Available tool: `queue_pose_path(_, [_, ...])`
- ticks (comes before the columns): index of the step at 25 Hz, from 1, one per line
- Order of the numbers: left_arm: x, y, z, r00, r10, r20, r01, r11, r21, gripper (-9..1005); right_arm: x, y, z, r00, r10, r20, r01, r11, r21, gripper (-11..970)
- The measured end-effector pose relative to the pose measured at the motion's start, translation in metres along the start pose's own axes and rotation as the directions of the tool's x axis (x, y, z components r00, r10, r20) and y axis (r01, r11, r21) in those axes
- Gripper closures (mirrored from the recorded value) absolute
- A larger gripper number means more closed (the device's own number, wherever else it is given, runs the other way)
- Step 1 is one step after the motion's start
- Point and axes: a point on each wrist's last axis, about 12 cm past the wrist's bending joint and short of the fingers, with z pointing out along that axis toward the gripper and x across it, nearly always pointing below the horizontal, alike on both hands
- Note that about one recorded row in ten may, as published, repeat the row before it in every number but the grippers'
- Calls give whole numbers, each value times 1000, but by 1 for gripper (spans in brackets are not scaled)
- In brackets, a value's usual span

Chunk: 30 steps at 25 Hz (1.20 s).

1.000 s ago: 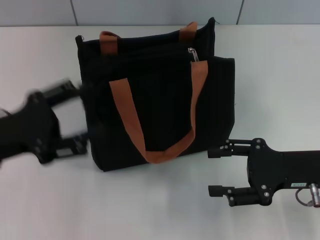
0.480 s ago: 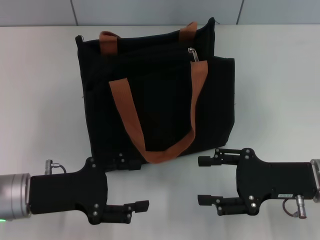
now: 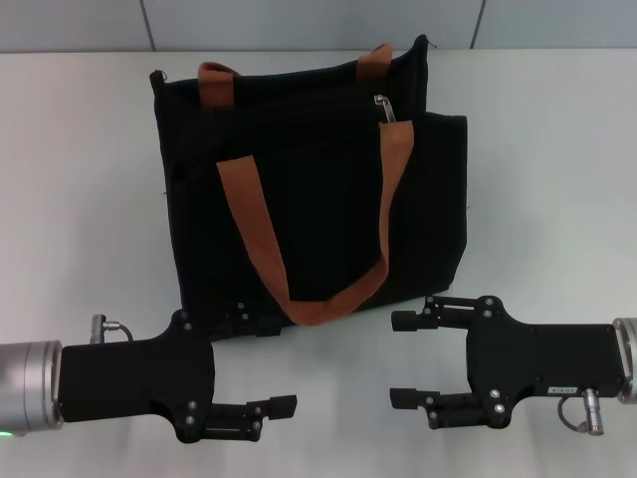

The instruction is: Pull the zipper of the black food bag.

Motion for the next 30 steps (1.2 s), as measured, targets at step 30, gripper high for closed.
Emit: queue_pose_path(30, [-1, -1, 3, 1000, -1, 8, 1, 1000, 14, 167, -3, -3, 1, 1000, -16, 10, 16, 1000, 7, 220])
